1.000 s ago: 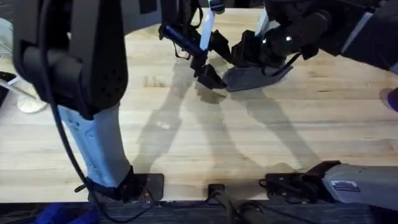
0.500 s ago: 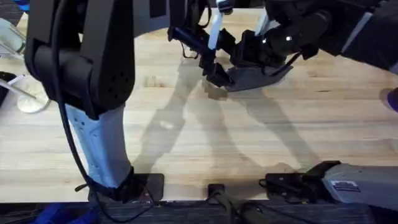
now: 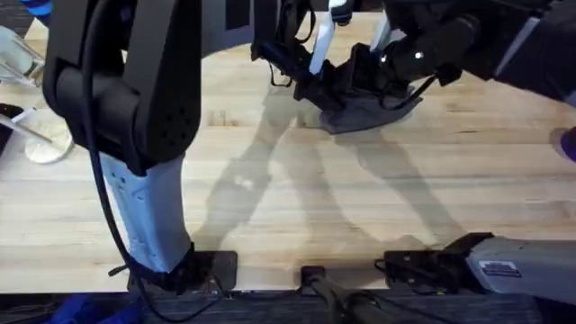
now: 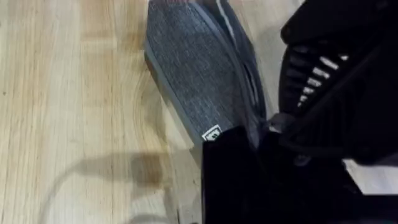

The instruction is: Unzip the bag, pick up the pens from the table one at a time and place them inside, then zip the bag closed.

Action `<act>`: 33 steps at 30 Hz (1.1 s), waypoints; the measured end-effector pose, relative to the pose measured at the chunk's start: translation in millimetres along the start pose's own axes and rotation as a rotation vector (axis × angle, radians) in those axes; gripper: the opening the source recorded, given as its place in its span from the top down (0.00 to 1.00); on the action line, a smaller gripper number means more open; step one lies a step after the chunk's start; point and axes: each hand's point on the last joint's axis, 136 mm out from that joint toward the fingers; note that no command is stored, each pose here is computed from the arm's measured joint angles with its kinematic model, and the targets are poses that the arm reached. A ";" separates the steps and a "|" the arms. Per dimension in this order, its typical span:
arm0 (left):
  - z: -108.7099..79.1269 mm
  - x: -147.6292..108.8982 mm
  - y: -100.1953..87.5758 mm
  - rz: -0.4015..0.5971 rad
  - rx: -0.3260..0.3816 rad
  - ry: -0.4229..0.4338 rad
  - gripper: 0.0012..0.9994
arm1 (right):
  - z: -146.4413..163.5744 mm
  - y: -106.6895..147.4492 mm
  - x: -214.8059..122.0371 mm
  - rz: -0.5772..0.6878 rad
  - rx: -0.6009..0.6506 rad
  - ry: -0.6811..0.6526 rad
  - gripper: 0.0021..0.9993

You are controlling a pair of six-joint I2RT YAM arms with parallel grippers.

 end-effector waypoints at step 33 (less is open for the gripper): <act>0.7 0.8 -1.7 -0.002 0.002 -0.002 0.96 | -141.9 -57.9 -17.5 -0.063 0.209 0.107 0.97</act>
Point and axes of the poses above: each hand's point on the last joint's axis, 136 mm out from that joint toward the fingers, its own x axis out along the fingers, its own z axis along the line the jaws close on, y = z × x, and after that the axes turned 1 degree about x, right-handed
